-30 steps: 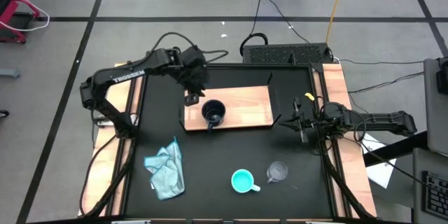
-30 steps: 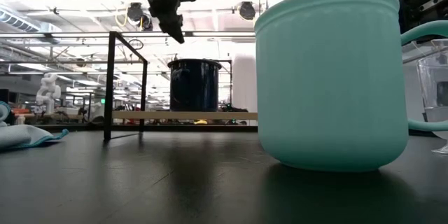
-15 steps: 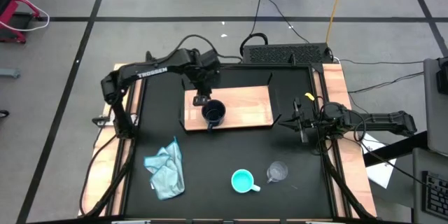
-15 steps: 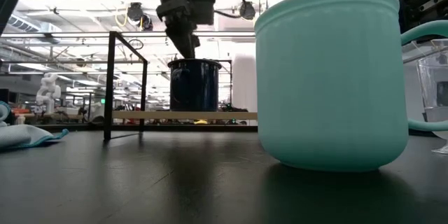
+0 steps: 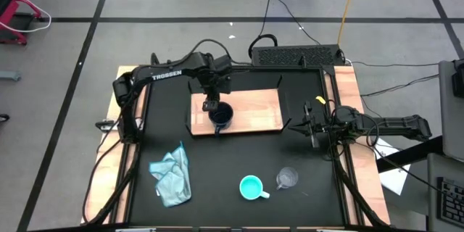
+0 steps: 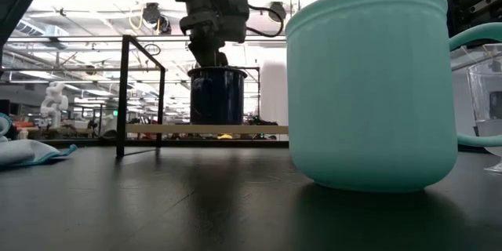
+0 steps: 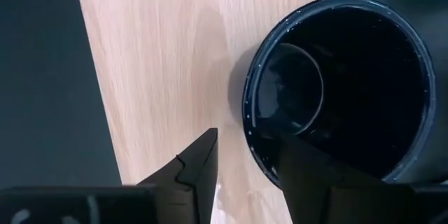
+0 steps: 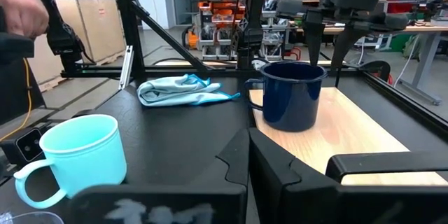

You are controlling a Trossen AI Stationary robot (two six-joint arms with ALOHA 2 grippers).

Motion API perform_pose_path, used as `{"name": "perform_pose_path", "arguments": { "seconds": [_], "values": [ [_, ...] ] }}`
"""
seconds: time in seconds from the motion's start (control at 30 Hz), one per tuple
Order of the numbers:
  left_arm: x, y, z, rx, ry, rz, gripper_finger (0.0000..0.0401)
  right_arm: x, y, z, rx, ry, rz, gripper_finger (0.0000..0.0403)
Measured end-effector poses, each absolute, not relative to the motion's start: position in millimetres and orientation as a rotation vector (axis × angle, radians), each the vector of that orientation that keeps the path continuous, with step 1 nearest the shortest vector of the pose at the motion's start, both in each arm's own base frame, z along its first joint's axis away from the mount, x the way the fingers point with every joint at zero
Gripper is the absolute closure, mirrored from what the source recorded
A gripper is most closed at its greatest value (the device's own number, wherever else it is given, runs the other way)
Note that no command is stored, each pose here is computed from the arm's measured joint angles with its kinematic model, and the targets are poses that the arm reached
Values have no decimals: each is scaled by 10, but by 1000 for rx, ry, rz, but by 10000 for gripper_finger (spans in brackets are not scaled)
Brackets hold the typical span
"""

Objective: Stack small to large cups/mugs on shelf
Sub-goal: Put the dark blue mug to the left on the shelf

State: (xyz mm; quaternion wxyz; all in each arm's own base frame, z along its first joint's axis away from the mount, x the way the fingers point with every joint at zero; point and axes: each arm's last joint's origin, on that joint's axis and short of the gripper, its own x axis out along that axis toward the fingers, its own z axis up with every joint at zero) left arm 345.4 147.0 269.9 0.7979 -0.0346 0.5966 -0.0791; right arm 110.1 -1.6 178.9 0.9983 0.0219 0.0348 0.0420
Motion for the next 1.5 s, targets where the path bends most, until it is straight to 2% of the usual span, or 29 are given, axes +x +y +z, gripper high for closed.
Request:
{"name": "perform_pose_path", "arguments": {
  "seconds": [0.57, 1.03, 1.5],
  "values": [
    [3447, 1463, 2703, -118, 1297, -120, 268, 1101, -16, 1788, 25, 69, 85, 403],
    [3454, 1466, 2706, -160, 1292, -84, 388, 1101, -16, 1788, 24, 70, 85, 403],
    [3421, 1495, 2709, -217, 1326, 17, 390, 1101, -16, 1783, 21, 75, 85, 403]
  ]
}}
